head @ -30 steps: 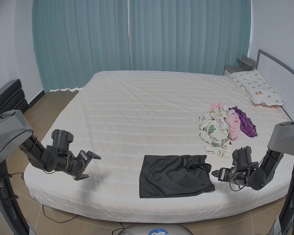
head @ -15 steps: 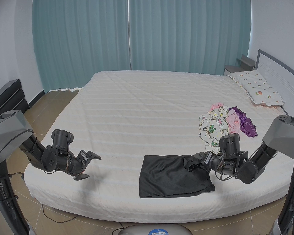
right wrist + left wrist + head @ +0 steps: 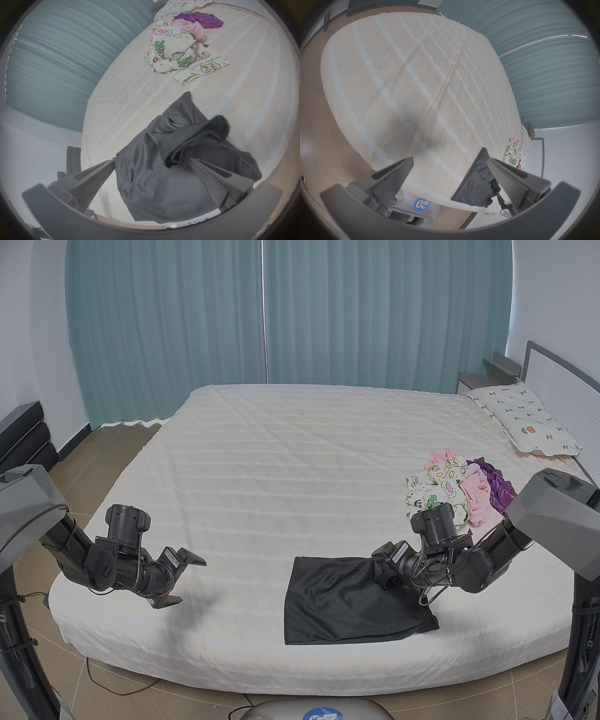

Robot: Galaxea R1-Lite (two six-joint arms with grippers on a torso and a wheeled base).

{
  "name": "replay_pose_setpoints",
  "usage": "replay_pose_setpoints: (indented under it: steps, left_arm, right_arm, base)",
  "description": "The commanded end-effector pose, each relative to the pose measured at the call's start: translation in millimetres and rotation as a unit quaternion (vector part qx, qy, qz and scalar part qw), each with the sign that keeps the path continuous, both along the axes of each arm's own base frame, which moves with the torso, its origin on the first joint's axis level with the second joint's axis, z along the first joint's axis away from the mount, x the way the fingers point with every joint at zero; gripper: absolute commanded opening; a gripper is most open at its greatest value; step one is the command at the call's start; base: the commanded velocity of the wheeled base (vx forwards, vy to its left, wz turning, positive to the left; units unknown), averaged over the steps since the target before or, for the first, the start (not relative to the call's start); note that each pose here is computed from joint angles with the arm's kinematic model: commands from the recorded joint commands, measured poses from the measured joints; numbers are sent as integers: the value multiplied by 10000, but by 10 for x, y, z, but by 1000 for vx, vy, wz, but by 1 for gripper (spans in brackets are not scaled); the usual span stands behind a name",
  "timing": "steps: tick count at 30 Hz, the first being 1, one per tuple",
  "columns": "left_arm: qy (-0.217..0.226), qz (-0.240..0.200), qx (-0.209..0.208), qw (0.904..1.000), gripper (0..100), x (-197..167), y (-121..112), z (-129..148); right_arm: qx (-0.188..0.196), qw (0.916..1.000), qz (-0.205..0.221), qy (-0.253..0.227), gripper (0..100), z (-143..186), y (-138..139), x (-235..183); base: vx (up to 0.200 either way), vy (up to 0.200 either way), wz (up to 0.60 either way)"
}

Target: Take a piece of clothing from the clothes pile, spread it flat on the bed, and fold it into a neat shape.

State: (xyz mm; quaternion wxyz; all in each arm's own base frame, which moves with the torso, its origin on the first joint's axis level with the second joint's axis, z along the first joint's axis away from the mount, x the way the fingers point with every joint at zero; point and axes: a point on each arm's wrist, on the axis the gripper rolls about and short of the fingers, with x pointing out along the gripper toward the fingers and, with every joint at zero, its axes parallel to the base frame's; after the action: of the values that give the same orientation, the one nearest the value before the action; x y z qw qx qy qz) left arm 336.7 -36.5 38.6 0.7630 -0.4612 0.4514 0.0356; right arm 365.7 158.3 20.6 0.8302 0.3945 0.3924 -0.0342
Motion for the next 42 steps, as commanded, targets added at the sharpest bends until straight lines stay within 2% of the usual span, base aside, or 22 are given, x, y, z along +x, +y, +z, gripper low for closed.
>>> replay_pose_setpoints:
  steps: [1,2,3,13,20,33,41,42]
  left_arm:
    - [11,1,-1,10000,100,-1,0,-6]
    - [11,1,-1,10000,100,-1,0,-6]
    - [3,1,-2,10000,100,3,0,-3]
    - [3,1,-2,10000,100,0,0,-5]
    - [11,1,-1,10000,100,-1,0,-6]
    - [11,1,-1,10000,100,3,0,-8]
    - [11,1,-1,10000,100,3,0,-8]
    - [11,1,-1,10000,100,3,0,-8]
  right_arm:
    - [-43,9999,27,92,100,-173,75,91]
    - [-61,9999,28,93,100,-180,82,94]
    - [-86,9999,7,123,0,-199,84,101]
    - [-208,9992,-98,314,0,-120,34,196]
    - [-107,9985,-530,47,0,45,-295,450]
    - [-129,9945,-1026,165,0,-183,-682,690]
    - [-74,9941,-1055,244,0,-330,-695,752]
    - [-57,9940,-1075,209,100,-327,-705,769]
  base:
    - [0,0,0]
    - [0,0,0]
    - [0,0,0]
    - [0,0,0]
    - [0,0,0]
    - [0,0,0]
    - [0,0,0]
    - [0,0,0]
